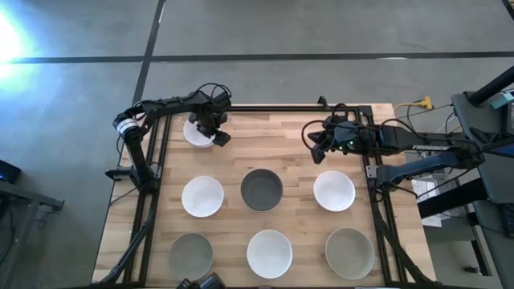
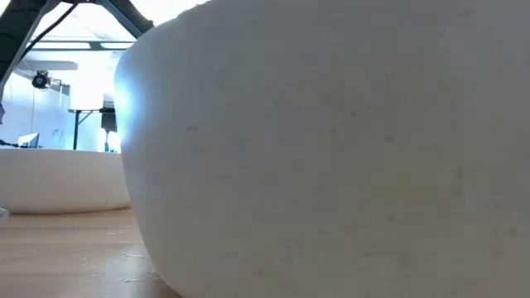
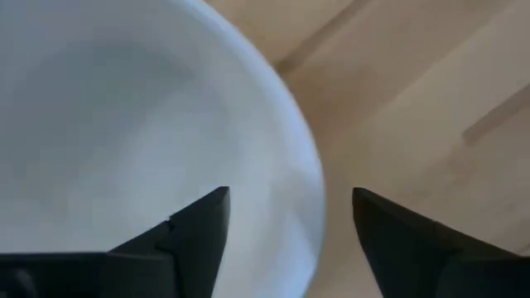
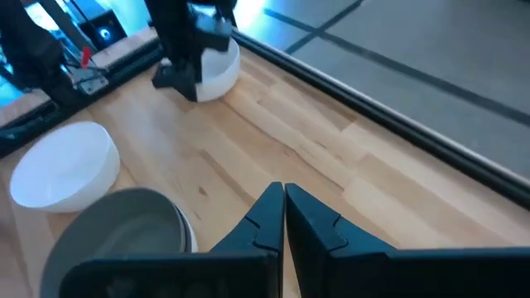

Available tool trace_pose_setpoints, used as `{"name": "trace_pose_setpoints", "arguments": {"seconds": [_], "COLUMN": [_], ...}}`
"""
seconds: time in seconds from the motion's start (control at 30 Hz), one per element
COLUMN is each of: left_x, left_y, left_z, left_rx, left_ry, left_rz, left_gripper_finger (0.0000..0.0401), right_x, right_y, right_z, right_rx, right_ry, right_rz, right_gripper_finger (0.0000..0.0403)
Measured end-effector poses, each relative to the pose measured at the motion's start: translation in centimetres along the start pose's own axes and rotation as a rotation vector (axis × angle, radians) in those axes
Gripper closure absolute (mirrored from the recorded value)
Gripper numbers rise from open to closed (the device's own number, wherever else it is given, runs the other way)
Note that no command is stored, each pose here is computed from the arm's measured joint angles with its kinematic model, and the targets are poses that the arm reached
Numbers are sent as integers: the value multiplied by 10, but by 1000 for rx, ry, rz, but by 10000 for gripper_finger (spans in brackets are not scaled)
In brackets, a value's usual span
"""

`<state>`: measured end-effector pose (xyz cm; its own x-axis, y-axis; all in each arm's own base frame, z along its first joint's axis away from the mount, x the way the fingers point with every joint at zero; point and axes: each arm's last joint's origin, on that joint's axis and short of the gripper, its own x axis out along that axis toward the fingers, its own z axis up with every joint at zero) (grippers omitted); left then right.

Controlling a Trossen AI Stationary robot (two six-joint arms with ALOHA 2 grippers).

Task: Nest bowls inside each other
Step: Stack the white bowl on the gray bowl

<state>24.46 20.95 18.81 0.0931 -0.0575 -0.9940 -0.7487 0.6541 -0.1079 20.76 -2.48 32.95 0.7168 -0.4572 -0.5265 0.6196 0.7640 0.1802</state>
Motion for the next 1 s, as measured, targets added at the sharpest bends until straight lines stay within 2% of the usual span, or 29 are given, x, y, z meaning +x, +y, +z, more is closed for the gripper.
{"name": "trace_pose_setpoints", "arguments": {"seconds": [0.1,0.3,0.33,0.53,0.67,0.77,0.87,1.0], "left_x": [1,-1,-2,-27,-70,-103,-129,-148], "left_y": [0,-1,-2,-21,-45,-63,-80,-101], "left_z": [-4,-14,-15,-37,-67,-99,-137,-184], "left_rx": [26,102,115,225,352,466,641,1000], "left_ry": [32,108,119,123,-31,-164,-279,-357], "left_rz": [4,8,12,10,-19,-62,-116,-226], "left_gripper_finger": [217,374,386,398,400,400,400,401], "right_x": [2,6,7,13,18,25,31,39], "right_y": [1,4,4,8,10,12,14,17], "right_z": [1,4,3,4,3,1,-1,-4], "right_rx": [7,38,49,74,70,61,51,38], "right_ry": [-11,-35,-32,-41,-34,-16,1,14], "right_rz": [-2,9,8,15,11,0,-10,-18], "right_gripper_finger": [394,394,394,394,394,394,394,394]}}
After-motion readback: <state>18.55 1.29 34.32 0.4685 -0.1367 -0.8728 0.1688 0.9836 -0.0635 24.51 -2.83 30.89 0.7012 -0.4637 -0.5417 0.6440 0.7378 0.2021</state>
